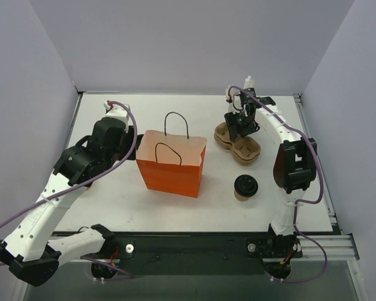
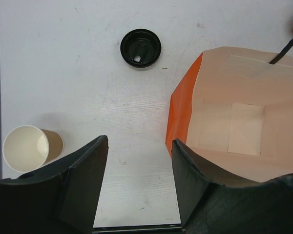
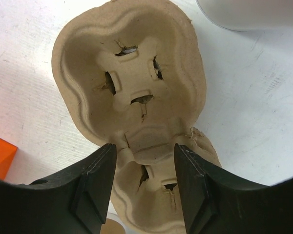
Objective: Pack the takeout coffee
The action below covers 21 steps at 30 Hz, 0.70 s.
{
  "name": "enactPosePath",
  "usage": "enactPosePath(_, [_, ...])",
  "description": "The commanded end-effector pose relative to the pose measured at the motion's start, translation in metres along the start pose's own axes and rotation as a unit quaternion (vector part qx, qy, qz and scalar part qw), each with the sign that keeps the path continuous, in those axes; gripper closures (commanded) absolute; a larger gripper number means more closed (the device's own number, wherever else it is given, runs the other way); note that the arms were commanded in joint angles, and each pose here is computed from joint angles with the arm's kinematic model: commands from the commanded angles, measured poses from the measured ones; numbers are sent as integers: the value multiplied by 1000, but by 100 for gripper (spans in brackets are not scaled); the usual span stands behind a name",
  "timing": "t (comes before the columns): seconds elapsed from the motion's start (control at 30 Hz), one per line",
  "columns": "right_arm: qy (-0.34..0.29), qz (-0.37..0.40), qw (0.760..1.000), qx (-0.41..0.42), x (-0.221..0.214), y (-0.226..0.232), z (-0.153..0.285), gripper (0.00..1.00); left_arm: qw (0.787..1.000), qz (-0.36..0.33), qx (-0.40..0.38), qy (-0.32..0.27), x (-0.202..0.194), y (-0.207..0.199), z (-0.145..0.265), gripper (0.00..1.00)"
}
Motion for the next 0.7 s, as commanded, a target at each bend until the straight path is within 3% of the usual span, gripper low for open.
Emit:
enactPosePath(0.0, [-3,14,1000,9,-3,-4,8,50,1000,0,2,-17,10,1,4,36])
enactPosePath(0.67, [4,29,998,47,-8,-9,-4,57,1000,-1,3,-8,8,-2,0,36])
Point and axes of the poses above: each gripper's point midway between its finger pads, its own z axis back along the fingers, its own y axis along the line the jaws close on, x = y × z, the point moved 6 cm from there along z, back along the fingers, and after that the axes turned 1 degree about z, right-handed, at the moved point
